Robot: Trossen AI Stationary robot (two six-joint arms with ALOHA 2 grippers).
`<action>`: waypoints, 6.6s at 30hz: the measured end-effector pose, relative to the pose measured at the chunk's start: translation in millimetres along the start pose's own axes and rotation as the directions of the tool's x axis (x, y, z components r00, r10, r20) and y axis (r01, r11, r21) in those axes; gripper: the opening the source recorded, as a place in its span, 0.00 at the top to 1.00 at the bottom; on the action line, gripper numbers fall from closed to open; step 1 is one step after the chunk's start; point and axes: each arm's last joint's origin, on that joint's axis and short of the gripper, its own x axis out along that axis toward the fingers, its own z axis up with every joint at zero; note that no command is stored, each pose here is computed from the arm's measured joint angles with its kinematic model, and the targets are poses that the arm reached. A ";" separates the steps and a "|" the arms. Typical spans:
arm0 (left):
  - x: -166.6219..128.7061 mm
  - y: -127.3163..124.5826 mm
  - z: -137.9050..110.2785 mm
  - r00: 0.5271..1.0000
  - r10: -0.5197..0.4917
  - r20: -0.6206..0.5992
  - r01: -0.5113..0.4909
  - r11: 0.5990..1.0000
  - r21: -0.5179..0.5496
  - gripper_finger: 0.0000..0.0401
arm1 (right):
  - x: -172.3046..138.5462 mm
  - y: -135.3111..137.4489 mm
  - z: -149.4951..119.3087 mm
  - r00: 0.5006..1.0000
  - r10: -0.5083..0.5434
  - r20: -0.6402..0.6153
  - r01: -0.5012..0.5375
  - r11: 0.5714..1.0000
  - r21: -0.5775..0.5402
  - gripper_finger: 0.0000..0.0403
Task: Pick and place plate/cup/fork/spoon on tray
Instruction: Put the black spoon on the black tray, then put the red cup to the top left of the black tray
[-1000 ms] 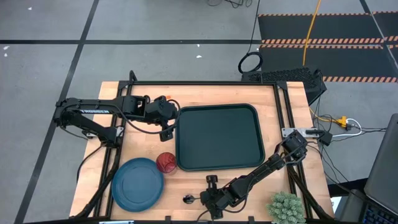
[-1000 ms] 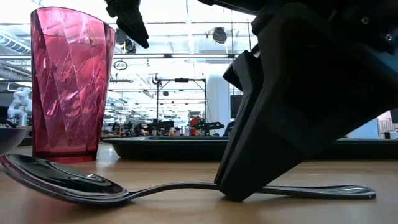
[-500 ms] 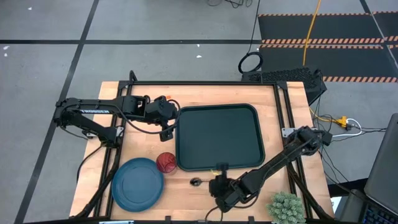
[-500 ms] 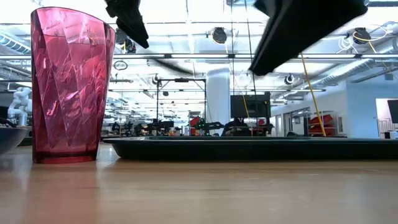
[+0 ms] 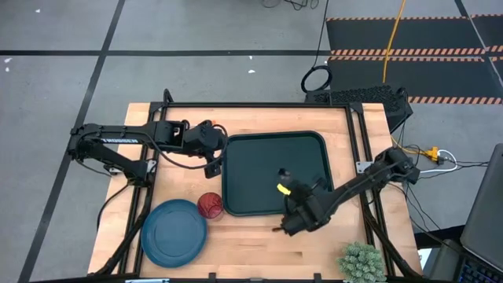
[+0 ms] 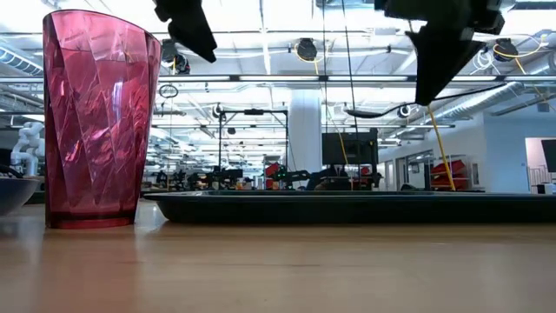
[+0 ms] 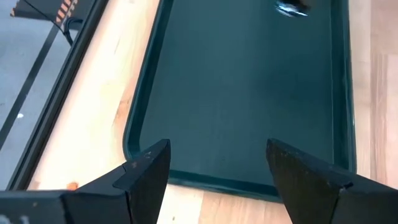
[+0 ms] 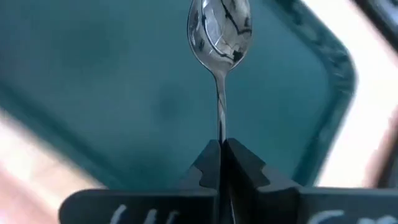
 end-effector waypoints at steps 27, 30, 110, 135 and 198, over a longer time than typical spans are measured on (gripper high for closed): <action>9.5 -44.8 -9.3 0.918 -0.012 0.396 -0.024 0.996 0.085 0.33 | 88.1 -102.8 -46.6 0.997 0.072 0.037 -0.081 0.850 0.520 1.00; -4.3 -44.9 -14.1 0.861 -0.038 0.508 0.003 0.998 0.070 0.33 | 96.0 -106.4 -50.0 0.993 0.104 0.052 -0.116 0.851 0.513 1.00; -30.9 -25.9 -48.1 0.519 0.073 0.852 -0.222 0.974 0.051 0.33 | 158.9 -106.1 -64.9 0.992 0.125 0.007 -0.101 0.766 0.634 0.81; -30.8 -25.6 -48.1 0.521 0.083 0.849 -0.247 0.967 0.057 0.33 | 143.9 -116.4 -60.7 0.980 0.193 0.037 -0.174 0.766 0.618 0.65; -69.0 -79.1 -3.0 0.980 -0.188 -0.063 0.178 0.974 -0.137 0.74 | 57.2 -150.3 51.0 0.130 0.280 0.951 -0.176 0.951 -0.256 0.65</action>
